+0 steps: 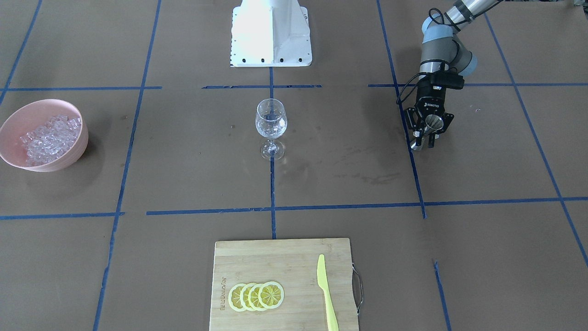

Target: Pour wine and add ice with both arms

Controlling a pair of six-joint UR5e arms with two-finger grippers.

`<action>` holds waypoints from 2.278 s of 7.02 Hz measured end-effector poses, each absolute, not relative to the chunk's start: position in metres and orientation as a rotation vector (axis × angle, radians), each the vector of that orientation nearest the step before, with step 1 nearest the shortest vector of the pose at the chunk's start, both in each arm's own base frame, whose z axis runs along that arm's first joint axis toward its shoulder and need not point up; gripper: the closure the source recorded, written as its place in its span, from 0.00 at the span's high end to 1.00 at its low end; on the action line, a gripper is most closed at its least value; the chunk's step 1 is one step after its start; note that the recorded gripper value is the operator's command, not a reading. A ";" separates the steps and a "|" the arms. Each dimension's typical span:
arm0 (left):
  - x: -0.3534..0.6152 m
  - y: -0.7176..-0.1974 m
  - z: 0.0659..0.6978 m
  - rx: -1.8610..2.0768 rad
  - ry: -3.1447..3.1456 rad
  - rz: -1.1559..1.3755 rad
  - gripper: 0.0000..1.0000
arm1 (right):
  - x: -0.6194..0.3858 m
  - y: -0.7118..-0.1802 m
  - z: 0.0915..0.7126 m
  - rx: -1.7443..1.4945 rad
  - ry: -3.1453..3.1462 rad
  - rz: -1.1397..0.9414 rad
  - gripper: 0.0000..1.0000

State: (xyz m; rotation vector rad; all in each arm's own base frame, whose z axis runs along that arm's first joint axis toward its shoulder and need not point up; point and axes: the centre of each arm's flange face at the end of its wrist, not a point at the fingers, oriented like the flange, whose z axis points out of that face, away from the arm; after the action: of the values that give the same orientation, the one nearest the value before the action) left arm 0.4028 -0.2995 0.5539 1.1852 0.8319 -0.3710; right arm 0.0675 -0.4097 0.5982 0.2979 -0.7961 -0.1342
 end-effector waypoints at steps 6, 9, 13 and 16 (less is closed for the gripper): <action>0.396 -0.300 0.541 1.207 0.837 -0.392 0.99 | 0.068 -0.411 0.597 0.301 -0.796 -0.134 1.00; 0.381 -0.302 0.510 1.280 0.821 -0.463 0.99 | 0.067 -0.411 0.597 0.300 -0.796 -0.134 1.00; 0.361 -0.315 0.483 1.300 0.862 -0.382 0.99 | 0.067 -0.411 0.597 0.300 -0.796 -0.133 1.00; 0.304 -0.391 0.484 1.227 0.856 -0.161 0.99 | 0.067 -0.411 0.596 0.301 -0.796 -0.134 1.00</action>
State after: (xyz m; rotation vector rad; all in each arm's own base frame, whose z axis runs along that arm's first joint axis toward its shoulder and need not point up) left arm 0.3042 -0.3911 0.4843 1.2266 0.8562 -0.1608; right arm 0.0673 -0.4109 0.5963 0.3008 -0.7963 -0.1339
